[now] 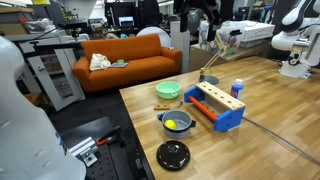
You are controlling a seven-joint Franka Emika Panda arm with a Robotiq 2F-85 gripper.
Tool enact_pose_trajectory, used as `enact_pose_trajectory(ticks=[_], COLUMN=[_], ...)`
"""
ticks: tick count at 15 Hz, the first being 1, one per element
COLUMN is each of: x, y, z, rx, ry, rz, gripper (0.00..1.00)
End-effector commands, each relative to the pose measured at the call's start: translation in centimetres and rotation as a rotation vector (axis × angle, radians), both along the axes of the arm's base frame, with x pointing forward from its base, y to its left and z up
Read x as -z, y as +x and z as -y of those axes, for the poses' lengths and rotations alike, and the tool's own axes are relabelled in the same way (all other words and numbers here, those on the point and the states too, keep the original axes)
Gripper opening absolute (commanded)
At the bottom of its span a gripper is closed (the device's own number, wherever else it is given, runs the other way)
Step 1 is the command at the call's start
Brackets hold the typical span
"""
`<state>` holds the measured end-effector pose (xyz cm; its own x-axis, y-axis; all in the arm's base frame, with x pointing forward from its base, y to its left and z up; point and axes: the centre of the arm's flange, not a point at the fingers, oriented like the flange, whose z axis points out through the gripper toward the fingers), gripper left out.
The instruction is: Turn on the light
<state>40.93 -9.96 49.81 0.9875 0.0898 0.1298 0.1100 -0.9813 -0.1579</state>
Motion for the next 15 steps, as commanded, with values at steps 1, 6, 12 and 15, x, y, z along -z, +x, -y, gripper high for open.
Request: enact_pose_trajectory(ticks=[1,6,12,15], x=[0.0,0.0,0.1,0.5], y=[0.0,0.0,1.2,3.5], z=[0.0,0.0,-1.0,-3.3], rx=[0.000,0.000,0.007,-0.017], ry=[0.000,0.000,-0.032,-0.096], rz=[0.000,0.000,0.016,0.051], gripper=[1.00,1.00,1.00,1.00])
